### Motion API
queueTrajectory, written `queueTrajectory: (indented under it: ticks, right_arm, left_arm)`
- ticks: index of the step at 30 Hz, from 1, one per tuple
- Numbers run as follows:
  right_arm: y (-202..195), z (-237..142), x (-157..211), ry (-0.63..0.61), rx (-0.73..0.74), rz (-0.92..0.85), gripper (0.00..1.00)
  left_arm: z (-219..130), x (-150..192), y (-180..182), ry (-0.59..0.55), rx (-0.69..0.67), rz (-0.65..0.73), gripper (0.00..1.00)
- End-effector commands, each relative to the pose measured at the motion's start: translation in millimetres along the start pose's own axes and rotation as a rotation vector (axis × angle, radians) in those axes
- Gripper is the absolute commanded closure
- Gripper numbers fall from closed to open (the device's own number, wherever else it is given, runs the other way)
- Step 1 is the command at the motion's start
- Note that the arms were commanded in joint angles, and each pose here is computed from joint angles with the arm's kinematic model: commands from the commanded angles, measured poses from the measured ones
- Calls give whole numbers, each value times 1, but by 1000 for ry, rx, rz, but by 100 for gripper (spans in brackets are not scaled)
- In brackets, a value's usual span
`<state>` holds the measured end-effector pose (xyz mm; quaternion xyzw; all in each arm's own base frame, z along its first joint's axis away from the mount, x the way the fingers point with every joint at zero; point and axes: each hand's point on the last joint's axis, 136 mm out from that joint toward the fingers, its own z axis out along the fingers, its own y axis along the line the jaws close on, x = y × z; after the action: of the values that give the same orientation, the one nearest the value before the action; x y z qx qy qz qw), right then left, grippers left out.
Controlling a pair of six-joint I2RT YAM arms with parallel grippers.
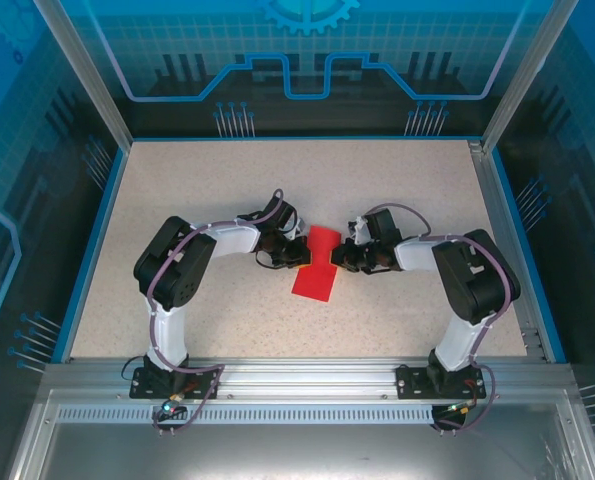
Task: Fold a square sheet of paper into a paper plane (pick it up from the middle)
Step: Fold the square sheet of paper in half at the center of the table.
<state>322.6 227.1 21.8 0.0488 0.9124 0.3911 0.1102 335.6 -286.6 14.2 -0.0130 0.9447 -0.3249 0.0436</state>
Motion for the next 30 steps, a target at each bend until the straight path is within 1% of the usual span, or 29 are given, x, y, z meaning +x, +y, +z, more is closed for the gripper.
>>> queueTrajectory:
  ticks: [1,4,6,9,14,16,17,21,27,30]
  right_arm:
    - [-25,5,1,24,76,30,89]
    - [-36,10,8,43,104,52,89]
    - [-37,10,9,48,104,56,88]
    - [-23,4,3,37,75,41,88]
    - [10,-13,-16,-3,28,-25,88]
    - [5,-14,-14,4,52,-29,88]
    - [12,-15,-23,-10,43,-44,88]
    - [4,-6,-24,3,51,-31,88]
    - [-21,6,-20,9,111,6,88]
    - [-27,8,-18,14,126,15,88]
  left_arm:
    - [16,26,37,84,-122,-37,100]
    - [16,25,36,82,-122,-33,100]
    - [16,25,37,82,-122,-35,100]
    - [15,26,37,85,-124,-35,100]
    - [16,26,38,87,-127,-35,100]
    - [15,26,37,86,-127,-33,100]
    - [15,26,38,87,-129,-34,100]
    - [15,27,38,88,-130,-36,100]
    - [15,27,38,87,-132,-30,100]
    - [15,27,39,87,-133,-32,100]
